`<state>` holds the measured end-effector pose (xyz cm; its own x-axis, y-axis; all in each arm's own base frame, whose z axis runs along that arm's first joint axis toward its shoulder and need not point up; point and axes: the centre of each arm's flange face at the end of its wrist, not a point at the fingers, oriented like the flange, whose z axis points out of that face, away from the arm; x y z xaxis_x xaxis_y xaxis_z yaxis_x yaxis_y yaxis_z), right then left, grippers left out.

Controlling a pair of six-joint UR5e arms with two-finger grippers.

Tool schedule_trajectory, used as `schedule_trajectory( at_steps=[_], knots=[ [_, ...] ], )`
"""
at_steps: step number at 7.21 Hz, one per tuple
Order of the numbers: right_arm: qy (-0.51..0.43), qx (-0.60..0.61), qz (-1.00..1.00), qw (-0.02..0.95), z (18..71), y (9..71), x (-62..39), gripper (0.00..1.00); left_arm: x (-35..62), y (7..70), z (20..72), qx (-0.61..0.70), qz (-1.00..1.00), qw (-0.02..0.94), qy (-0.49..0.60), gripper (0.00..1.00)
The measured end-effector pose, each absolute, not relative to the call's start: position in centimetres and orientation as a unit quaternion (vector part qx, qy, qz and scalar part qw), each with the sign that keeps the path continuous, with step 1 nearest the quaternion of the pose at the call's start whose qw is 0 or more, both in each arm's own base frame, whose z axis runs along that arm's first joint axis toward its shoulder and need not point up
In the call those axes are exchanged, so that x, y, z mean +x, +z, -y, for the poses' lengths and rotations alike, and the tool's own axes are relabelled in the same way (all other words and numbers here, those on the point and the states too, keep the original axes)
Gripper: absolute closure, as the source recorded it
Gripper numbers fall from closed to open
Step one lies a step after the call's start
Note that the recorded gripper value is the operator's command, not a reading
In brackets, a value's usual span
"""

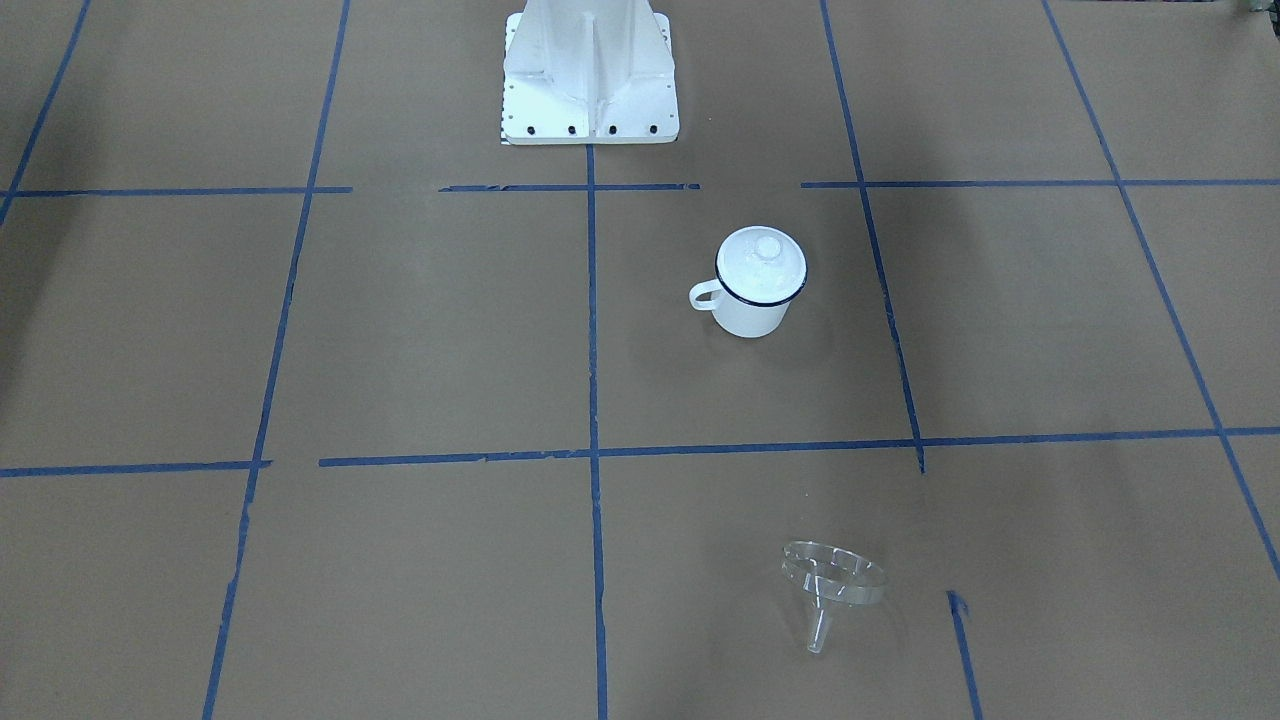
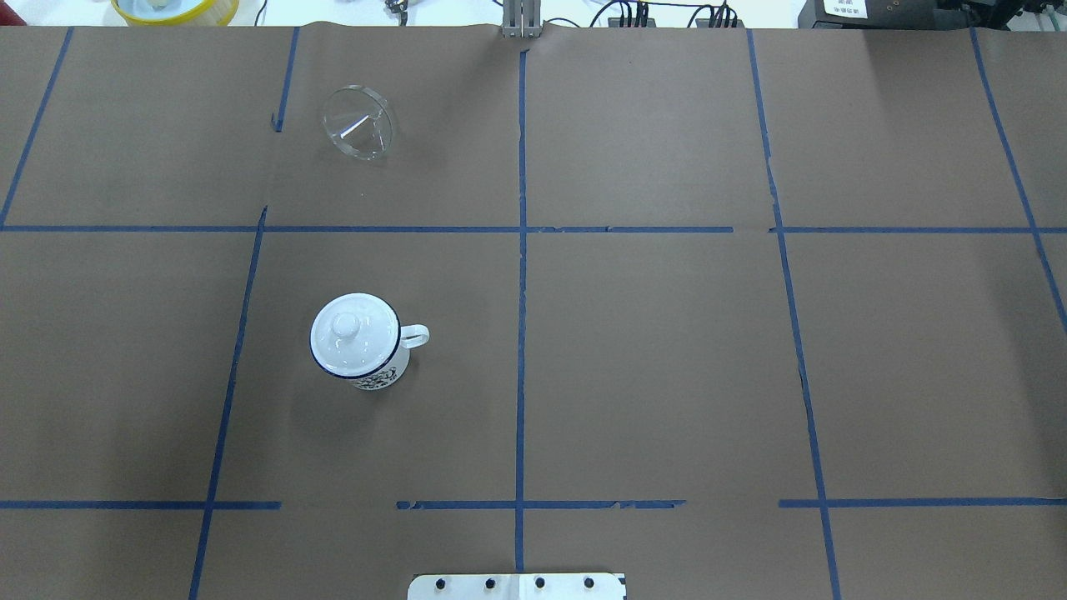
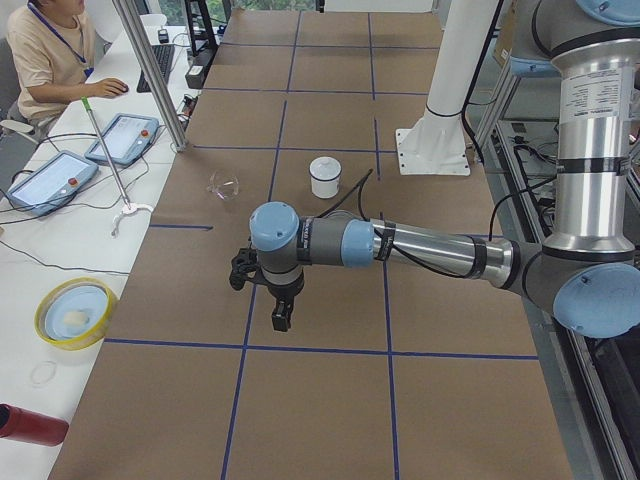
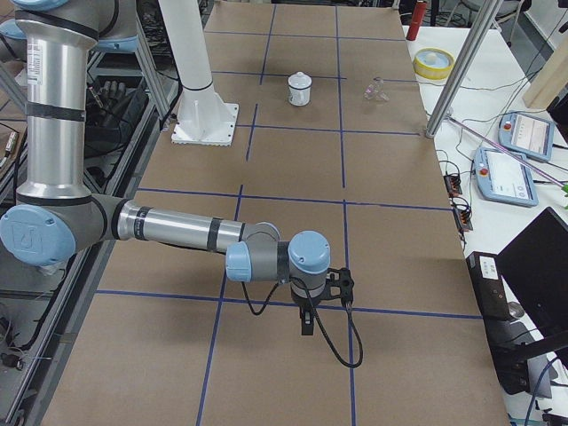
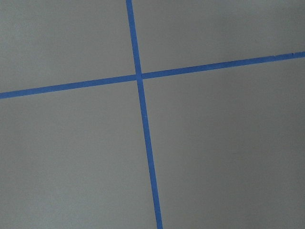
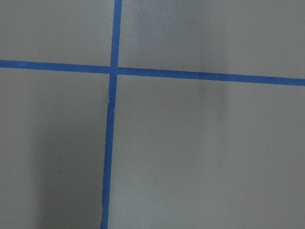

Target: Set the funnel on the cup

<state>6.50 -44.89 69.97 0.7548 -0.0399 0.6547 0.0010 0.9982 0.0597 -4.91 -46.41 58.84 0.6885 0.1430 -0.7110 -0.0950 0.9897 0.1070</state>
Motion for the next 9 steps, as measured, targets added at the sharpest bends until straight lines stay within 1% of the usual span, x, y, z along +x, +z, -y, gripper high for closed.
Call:
schedule_trajectory(
  at_steps=[5,6,7,8,9],
  knots=[
    [-0.011,0.028,0.350,0.936,44.9,70.0,6.5,0.00,-4.7,56.6,47.0,0.053,-0.389,0.916,0.076,0.00],
    [-0.011,0.028,0.350,0.936,44.9,70.0,6.5,0.00,-4.3,54.4,48.1,0.072,-0.394,0.912,0.088,0.00],
    [-0.011,0.028,0.350,0.936,44.9,70.0,6.5,0.00,-3.1,50.4,50.2,0.106,-0.399,0.904,0.112,0.00],
    [-0.011,0.028,0.350,0.936,44.9,70.0,6.5,0.00,-1.8,45.4,53.0,0.140,-0.402,0.896,0.127,0.00],
    [-0.011,0.028,0.350,0.936,44.9,70.0,6.5,0.00,-0.4,40.0,55.6,0.161,-0.408,0.892,0.110,0.00]
  ],
)
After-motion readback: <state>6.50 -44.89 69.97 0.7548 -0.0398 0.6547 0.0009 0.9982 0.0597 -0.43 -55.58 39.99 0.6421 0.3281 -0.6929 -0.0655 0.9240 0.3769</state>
